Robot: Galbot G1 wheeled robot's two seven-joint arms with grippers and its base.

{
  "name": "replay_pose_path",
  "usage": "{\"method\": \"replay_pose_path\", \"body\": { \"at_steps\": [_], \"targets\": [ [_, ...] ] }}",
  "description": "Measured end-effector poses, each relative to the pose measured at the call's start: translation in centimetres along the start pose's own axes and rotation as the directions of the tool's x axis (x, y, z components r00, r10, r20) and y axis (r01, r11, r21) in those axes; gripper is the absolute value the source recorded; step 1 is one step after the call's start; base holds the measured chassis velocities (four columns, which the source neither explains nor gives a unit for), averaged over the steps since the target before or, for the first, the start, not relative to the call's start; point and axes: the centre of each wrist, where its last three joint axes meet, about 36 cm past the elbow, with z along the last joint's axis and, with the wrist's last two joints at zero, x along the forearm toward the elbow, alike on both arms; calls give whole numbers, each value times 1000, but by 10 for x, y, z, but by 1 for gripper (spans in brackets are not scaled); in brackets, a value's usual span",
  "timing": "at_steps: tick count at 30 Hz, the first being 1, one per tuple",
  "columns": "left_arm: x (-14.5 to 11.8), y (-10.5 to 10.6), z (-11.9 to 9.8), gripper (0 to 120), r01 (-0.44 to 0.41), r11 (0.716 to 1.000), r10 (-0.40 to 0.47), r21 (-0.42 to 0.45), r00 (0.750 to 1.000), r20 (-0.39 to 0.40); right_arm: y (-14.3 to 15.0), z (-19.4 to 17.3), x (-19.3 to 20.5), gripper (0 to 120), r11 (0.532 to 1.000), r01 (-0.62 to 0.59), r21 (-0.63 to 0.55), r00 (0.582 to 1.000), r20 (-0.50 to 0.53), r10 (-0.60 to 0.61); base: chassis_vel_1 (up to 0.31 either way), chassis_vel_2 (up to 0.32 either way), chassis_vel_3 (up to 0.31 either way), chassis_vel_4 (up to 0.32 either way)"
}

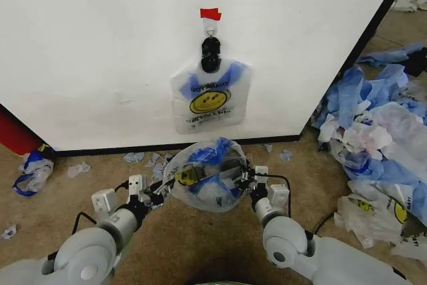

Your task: Pick up the garbage bag from the wall and place it over the trash bin.

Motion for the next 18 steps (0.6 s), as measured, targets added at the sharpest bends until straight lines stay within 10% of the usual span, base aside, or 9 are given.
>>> {"method": "replay_pose_path", "body": {
  "at_steps": [5, 18],
  "targets": [
    [6, 1, 5, 85, 4, 1000, -4, -4, 1000, -6, 2, 1, 0, 0, 1000, 5, 0, 1000, -2, -5, 0, 0, 0, 0],
    [6, -3, -2, 90, -24, 998, 27, -55, 998, 54, 1, 3, 1, 0, 1000, 9, 5, 1000, -4, -9, 0, 0, 0, 0]
  ]
}}
